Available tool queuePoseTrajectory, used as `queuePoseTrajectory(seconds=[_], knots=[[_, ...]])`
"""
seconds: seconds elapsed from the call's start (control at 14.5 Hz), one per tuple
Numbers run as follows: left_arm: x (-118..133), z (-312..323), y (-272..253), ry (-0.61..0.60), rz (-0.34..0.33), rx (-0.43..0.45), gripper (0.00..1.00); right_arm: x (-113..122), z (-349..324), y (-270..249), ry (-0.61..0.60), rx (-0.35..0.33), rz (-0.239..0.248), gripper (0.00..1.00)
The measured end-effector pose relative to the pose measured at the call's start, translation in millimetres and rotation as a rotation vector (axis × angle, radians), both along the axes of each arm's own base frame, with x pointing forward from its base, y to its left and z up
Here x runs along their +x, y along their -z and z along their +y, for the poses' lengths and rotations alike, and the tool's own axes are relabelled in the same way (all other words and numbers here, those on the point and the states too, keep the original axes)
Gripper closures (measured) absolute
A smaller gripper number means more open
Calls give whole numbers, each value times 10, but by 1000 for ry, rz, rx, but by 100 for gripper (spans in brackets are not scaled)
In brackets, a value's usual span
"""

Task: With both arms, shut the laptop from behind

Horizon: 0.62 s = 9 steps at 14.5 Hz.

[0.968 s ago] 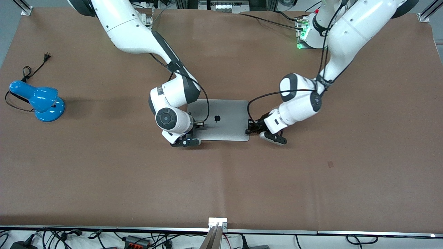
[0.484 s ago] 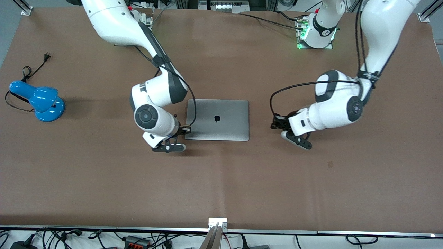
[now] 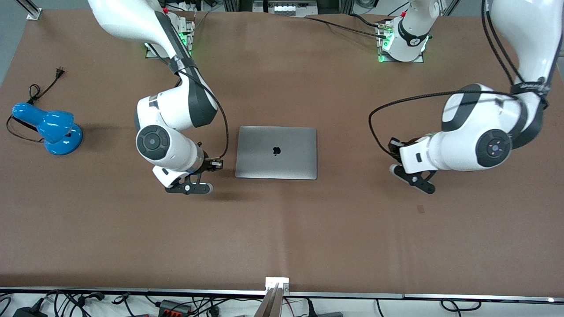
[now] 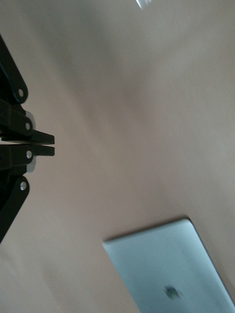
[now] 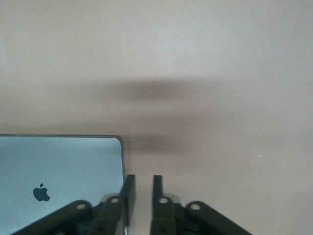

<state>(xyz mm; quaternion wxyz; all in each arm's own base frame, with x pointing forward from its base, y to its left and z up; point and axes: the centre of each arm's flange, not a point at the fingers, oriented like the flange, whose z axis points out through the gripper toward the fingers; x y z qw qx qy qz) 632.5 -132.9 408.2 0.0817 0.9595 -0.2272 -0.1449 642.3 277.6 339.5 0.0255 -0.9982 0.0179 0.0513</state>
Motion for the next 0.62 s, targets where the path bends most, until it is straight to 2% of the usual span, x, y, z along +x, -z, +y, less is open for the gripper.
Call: queuePoseTrajectory(seconds=[0.14, 0.28, 0.41, 0.48, 0.55, 0.62], knots=[[1, 161, -227, 9, 26, 62, 91, 56, -140, -200, 20, 3, -30, 55], [1, 304, -443, 3, 44, 111, 77, 108, -332, -494, 47, 7, -68, 34], [32, 435, -669, -35, 34, 130, 58, 154, -590, -809, 63, 7, -109, 18], [51, 510, -771, -60, 23, 137, 50, 168, -740, -956, 65, 1, -124, 4], [67, 575, -874, -79, 3, 151, 41, 172, -897, -1075, 71, -8, -129, 0], [67, 606, -983, -90, -21, 173, 30, 177, -1056, -1179, 85, -15, -133, 0]])
